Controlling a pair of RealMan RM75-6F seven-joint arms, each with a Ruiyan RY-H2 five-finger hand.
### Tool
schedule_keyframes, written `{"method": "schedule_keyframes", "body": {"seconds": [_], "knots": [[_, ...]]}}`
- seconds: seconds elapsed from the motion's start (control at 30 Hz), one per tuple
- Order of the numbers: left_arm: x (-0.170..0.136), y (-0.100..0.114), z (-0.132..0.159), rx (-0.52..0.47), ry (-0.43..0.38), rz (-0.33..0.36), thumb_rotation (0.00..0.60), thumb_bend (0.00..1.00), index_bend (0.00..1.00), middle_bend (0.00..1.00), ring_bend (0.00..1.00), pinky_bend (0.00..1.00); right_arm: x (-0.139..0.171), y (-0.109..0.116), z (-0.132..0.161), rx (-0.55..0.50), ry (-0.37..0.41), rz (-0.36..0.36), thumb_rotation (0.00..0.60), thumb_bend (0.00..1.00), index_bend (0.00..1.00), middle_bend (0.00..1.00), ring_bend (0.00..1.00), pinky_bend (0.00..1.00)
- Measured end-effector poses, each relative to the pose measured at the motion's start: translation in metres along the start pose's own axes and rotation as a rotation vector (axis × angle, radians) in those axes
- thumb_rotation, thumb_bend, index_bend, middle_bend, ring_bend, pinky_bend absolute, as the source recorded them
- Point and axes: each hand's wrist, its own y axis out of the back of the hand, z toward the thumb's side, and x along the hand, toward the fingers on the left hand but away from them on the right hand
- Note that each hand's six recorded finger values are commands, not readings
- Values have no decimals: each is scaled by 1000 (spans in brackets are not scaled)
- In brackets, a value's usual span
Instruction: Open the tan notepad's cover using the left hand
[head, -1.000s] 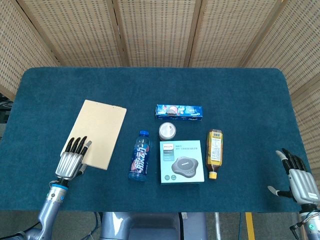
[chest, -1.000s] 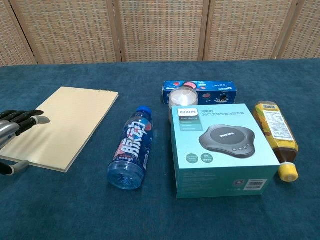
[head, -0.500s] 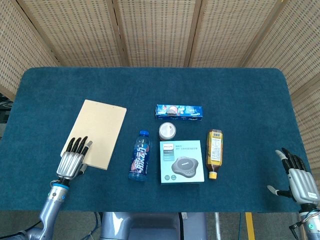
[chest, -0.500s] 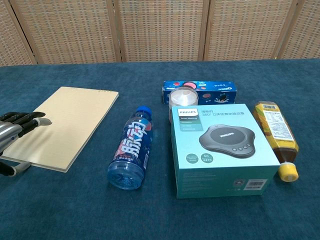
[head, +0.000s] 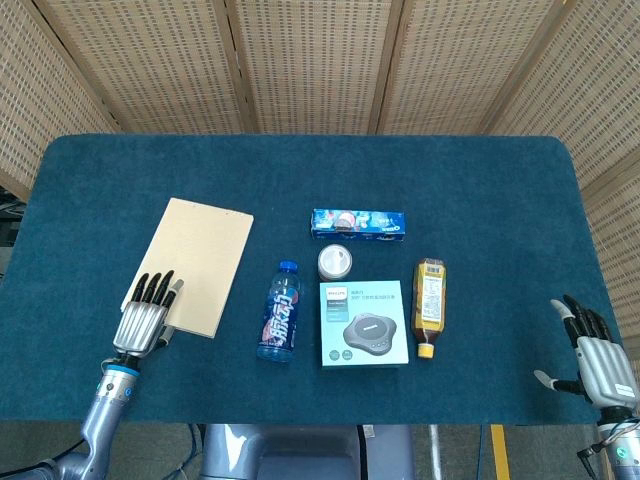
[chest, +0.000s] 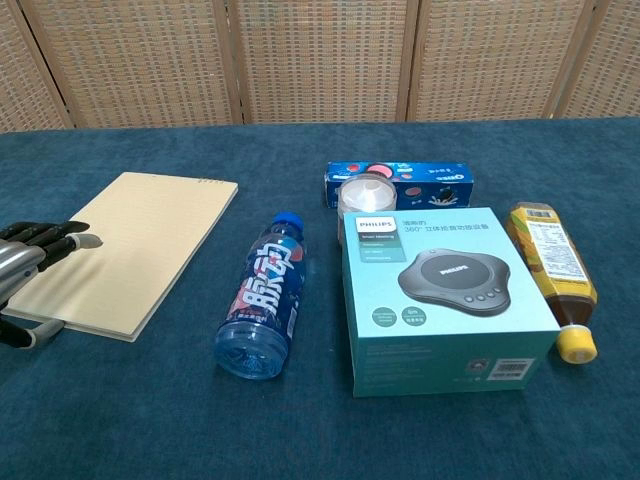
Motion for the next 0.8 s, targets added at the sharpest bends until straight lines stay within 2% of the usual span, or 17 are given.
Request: {"method": "schedule_keyframes", "body": {"seconds": [0.8], "knots": [[39,6,6,57,0,39,600,504,0,0,0,0,-1,1,2,-9,1,0,600,53,32,0,0,0]]}}
